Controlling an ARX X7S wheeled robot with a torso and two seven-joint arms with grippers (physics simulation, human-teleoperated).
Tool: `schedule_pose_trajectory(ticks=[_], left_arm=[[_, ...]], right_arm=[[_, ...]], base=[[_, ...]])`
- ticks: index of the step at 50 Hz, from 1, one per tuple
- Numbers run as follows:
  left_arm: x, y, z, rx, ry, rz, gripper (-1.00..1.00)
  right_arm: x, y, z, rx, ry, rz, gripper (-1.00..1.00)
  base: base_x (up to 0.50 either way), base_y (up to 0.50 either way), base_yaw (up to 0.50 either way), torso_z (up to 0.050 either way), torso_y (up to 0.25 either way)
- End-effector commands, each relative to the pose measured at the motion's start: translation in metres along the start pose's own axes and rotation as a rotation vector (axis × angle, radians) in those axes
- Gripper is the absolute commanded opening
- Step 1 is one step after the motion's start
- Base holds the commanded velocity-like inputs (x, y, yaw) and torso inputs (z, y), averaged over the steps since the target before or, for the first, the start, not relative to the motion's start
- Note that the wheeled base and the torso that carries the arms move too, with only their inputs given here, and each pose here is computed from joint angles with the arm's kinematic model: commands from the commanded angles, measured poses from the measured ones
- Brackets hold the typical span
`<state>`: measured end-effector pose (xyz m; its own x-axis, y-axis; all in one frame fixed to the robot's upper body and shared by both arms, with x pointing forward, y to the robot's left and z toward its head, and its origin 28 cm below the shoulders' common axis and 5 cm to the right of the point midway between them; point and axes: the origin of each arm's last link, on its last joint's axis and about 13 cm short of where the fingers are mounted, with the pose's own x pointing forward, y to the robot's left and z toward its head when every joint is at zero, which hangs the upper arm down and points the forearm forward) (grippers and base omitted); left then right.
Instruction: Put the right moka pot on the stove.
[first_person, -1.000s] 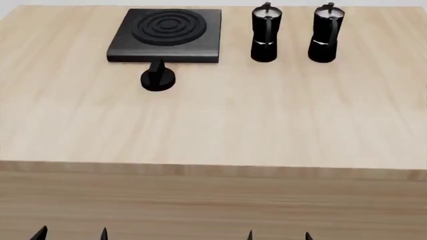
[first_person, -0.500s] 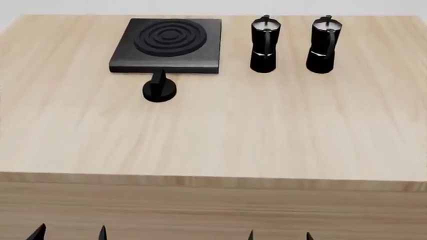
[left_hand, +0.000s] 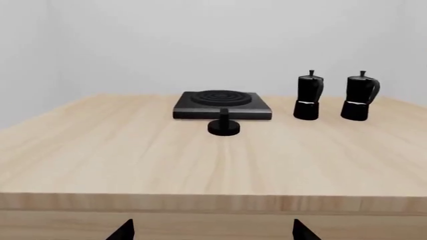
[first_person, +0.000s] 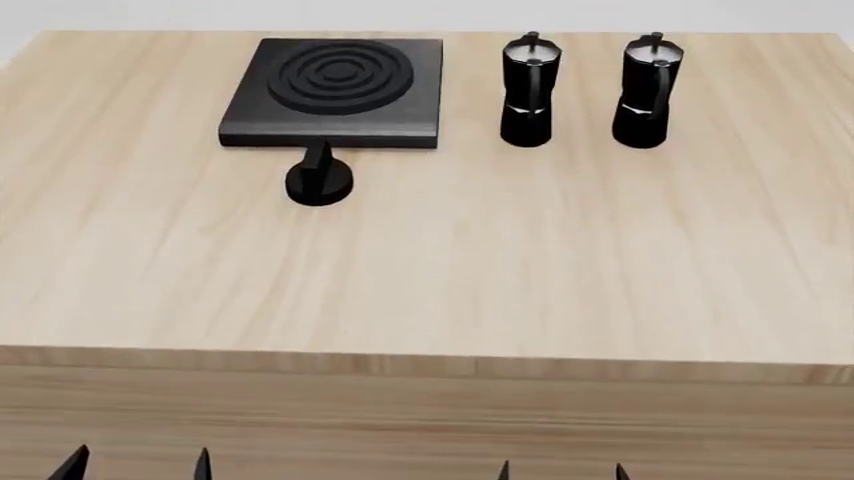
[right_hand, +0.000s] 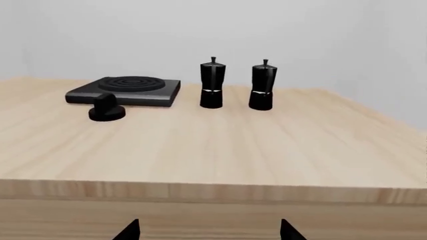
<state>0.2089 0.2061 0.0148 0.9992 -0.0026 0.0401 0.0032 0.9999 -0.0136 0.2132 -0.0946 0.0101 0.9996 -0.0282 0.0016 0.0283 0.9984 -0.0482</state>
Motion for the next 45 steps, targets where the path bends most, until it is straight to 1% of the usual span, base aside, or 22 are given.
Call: schedule_pose_trajectory(ticks=[1, 20, 27, 31, 33, 36, 45], left_arm=[[0.0009, 0.0005, 0.0, -0.003, 0.005, 0.011, 1.0], [-0.0001, 0.0002, -0.0009, 0.002, -0.001, 0.011, 1.0], [-0.0001, 0.0003, -0.0002, 0.0, -0.003, 0.01, 1.0], [-0.0004, 0.0003, 0.0005, 0.0, -0.003, 0.008, 1.0], [0.0002, 0.0012, 0.0001, -0.013, 0.004, 0.011, 1.0], [-0.0006, 0.0002, -0.0009, -0.001, -0.001, 0.009, 1.0], [-0.0005, 0.0008, 0.0005, -0.006, -0.002, 0.011, 1.0]], right_arm=[[0.001, 0.0004, -0.0017, -0.018, -0.003, -0.006, 1.0], [0.0007, 0.0012, -0.0026, -0.041, -0.009, -0.003, 1.0], [0.0013, 0.0012, -0.0027, -0.036, -0.008, -0.003, 1.0], [0.002, 0.0015, -0.003, -0.039, -0.008, -0.005, 1.0], [0.0022, 0.0015, -0.0043, -0.04, -0.007, -0.003, 1.0], [0.0022, 0.0013, -0.0037, -0.041, -0.007, -0.004, 1.0], [0.0019, 0.0013, -0.0038, -0.039, -0.008, -0.007, 1.0]], base=[[0.0, 0.0, 0.0, 0.0, 0.0], [0.0, 0.0, 0.0, 0.0, 0.0], [0.0, 0.0, 0.0, 0.0, 0.0], [0.17, 0.05, 0.0, 0.0, 0.0], [0.17, 0.05, 0.0, 0.0, 0.0], [0.17, 0.05, 0.0, 0.0, 0.0], [0.23, 0.05, 0.0, 0.0, 0.0]])
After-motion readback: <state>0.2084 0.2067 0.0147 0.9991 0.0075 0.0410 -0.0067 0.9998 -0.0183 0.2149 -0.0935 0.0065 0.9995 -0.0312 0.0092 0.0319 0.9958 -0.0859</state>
